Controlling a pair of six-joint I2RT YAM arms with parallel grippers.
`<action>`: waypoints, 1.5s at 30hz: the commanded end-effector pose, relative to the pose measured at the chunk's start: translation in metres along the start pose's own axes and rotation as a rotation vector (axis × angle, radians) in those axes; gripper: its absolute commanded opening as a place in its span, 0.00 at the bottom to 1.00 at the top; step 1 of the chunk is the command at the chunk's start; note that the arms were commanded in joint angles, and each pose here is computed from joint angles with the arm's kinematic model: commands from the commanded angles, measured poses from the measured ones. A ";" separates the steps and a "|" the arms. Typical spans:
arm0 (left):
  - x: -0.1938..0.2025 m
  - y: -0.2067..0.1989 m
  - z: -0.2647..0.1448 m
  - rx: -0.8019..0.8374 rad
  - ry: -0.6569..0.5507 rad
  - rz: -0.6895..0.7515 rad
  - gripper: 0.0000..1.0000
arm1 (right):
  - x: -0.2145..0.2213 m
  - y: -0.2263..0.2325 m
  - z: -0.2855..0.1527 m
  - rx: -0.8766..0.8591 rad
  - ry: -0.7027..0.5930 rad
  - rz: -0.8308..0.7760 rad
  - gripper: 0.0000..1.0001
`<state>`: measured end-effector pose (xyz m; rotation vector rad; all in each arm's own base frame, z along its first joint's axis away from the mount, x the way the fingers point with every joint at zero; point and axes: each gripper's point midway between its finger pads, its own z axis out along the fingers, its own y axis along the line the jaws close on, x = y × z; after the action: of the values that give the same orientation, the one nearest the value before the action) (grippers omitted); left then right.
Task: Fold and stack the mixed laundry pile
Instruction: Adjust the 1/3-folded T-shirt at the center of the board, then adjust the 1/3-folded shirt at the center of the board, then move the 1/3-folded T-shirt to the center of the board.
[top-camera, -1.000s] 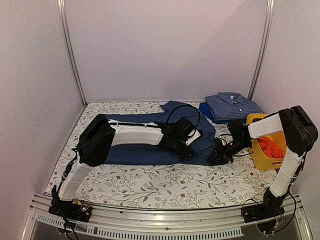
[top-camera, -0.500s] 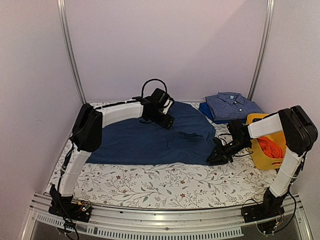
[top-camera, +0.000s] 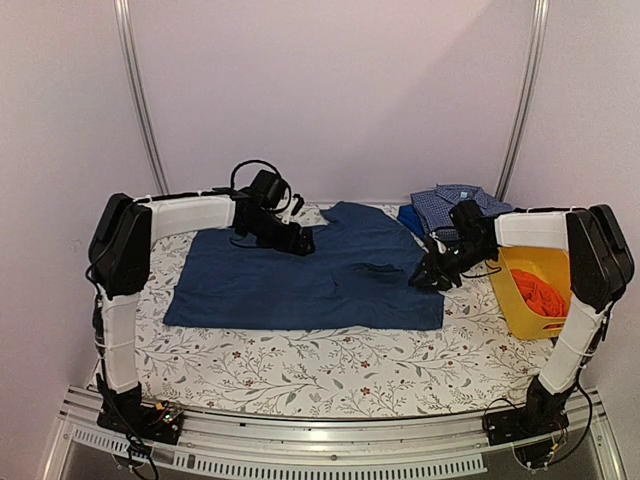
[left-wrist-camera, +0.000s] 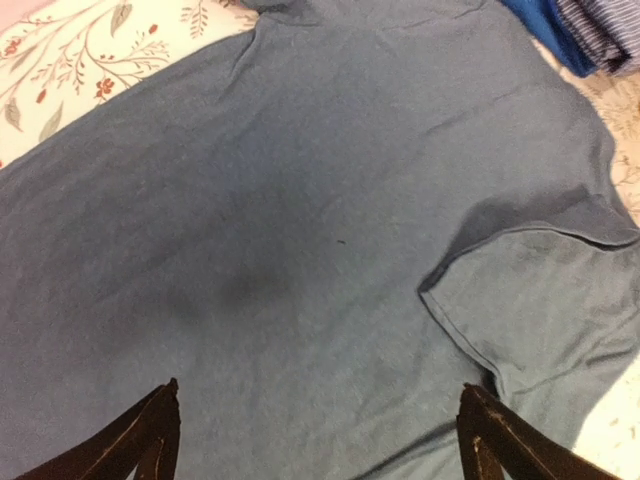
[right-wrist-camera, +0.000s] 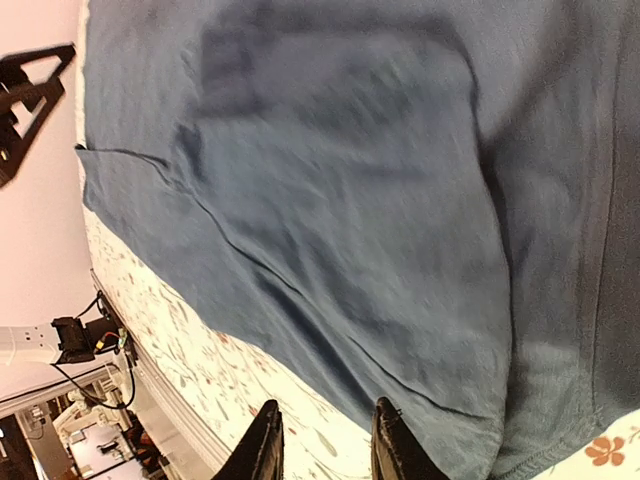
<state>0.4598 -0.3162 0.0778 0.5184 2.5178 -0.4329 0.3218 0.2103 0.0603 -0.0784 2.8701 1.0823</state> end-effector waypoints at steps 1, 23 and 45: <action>-0.001 0.003 -0.047 0.062 -0.058 -0.054 0.96 | -0.038 0.032 -0.008 -0.023 -0.054 -0.093 0.28; 0.094 0.077 -0.123 -0.051 0.005 -0.287 1.00 | -0.169 0.011 0.026 0.094 -0.158 -0.119 0.42; 0.236 0.148 -0.173 -0.176 0.152 -1.066 0.81 | 0.031 -0.001 0.012 0.038 0.085 -0.055 0.47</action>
<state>0.2813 -0.0768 0.0687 -0.7191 2.7370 -0.5847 0.2941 0.2229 0.0547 -0.2283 2.9288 1.0692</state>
